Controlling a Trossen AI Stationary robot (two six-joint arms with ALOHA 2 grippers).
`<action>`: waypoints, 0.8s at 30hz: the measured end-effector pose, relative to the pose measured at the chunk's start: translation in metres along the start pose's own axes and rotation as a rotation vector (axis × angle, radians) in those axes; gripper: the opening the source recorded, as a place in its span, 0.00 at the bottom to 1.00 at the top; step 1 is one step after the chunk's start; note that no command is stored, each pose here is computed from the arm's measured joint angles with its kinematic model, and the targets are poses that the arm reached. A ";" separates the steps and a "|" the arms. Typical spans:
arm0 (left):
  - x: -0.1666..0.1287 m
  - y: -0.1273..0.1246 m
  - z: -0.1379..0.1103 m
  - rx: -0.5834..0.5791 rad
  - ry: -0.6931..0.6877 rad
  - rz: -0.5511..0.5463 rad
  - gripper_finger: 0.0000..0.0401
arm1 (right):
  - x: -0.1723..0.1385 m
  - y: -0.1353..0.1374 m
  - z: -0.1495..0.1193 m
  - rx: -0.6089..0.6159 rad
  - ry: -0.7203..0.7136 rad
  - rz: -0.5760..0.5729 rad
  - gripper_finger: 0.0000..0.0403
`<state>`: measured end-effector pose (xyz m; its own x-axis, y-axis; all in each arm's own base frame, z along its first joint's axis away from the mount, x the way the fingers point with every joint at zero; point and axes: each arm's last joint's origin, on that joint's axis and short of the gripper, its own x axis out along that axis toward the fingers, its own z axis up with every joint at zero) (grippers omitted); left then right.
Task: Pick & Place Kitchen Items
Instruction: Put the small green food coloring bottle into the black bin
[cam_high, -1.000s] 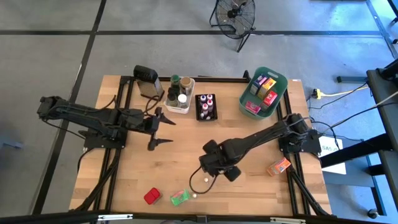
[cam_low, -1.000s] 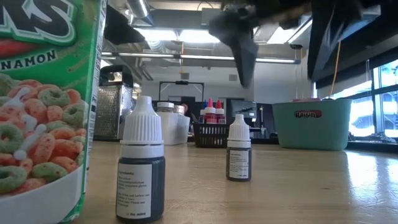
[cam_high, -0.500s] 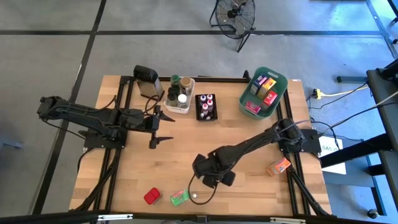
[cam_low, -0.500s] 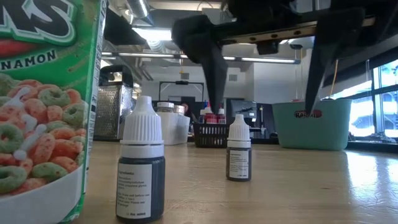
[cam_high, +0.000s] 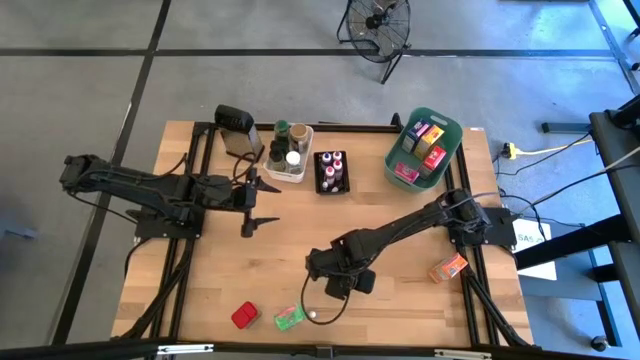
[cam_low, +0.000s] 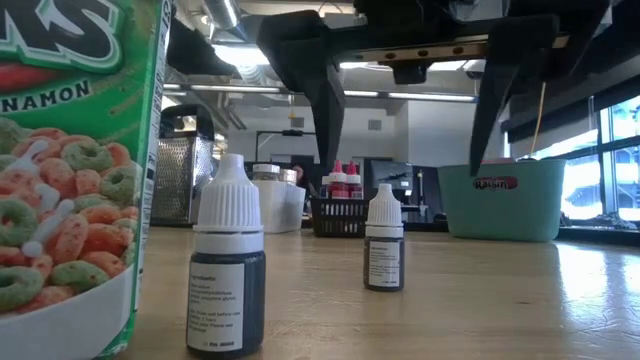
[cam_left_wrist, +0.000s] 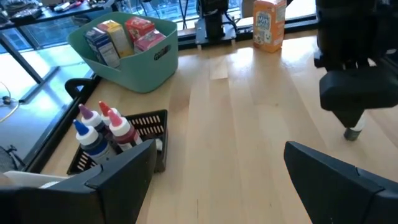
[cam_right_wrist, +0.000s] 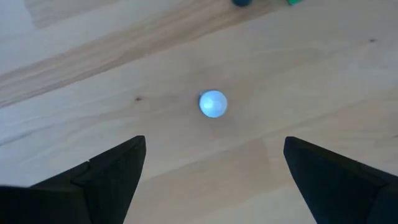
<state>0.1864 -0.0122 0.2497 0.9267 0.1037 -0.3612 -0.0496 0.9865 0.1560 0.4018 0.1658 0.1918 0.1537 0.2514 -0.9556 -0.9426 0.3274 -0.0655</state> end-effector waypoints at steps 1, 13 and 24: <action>0.000 0.000 -0.001 0.001 0.007 -0.001 0.87 | -0.001 -0.001 0.000 -0.006 -0.001 -0.002 0.95; -0.001 -0.003 -0.008 -0.105 0.086 -0.017 0.87 | 0.017 -0.002 0.007 0.055 -0.022 0.029 0.95; -0.001 -0.003 -0.015 -0.250 0.154 -0.006 0.87 | 0.018 -0.001 0.016 0.142 0.023 -0.090 0.95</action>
<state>0.1796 -0.0136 0.2361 0.8605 0.0971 -0.5002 -0.1525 0.9858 -0.0709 0.4101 0.1843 0.1787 0.2269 0.1950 -0.9542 -0.8739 0.4732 -0.1111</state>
